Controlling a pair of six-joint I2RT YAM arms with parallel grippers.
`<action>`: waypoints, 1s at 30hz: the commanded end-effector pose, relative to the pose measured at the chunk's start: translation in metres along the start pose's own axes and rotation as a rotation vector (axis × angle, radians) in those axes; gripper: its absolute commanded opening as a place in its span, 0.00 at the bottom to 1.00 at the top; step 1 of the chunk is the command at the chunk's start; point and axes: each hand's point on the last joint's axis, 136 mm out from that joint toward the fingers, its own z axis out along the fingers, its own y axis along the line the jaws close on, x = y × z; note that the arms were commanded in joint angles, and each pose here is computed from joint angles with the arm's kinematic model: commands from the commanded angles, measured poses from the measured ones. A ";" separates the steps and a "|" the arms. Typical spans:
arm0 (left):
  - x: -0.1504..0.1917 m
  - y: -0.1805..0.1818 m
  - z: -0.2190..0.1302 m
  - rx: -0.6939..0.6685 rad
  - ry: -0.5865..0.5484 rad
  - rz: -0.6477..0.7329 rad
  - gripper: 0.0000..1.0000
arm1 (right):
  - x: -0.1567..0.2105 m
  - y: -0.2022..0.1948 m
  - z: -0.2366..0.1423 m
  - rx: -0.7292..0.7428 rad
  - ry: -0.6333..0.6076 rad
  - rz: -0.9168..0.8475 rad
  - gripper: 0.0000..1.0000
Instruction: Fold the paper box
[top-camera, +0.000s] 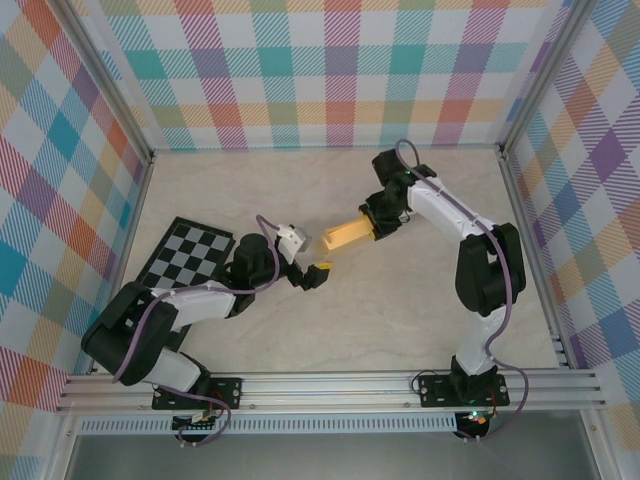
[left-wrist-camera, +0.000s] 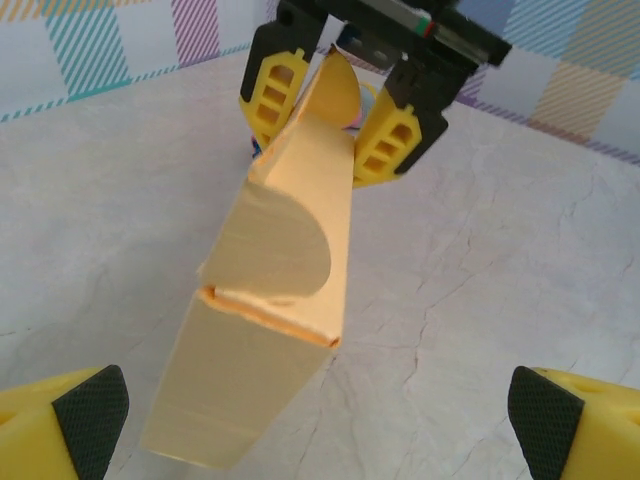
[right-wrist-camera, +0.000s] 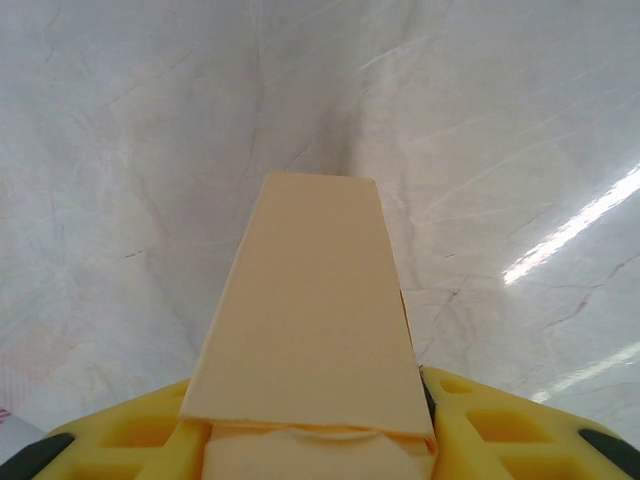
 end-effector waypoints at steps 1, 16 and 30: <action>-0.008 -0.005 0.008 0.041 -0.055 0.182 1.00 | 0.010 -0.011 -0.019 0.035 0.077 -0.103 0.45; -0.033 -0.041 0.045 0.112 -0.192 0.337 0.84 | 0.016 -0.038 -0.049 0.003 0.172 -0.070 0.45; -0.048 -0.055 0.033 0.167 -0.238 0.366 0.51 | 0.012 -0.051 -0.068 -0.012 0.177 -0.070 0.45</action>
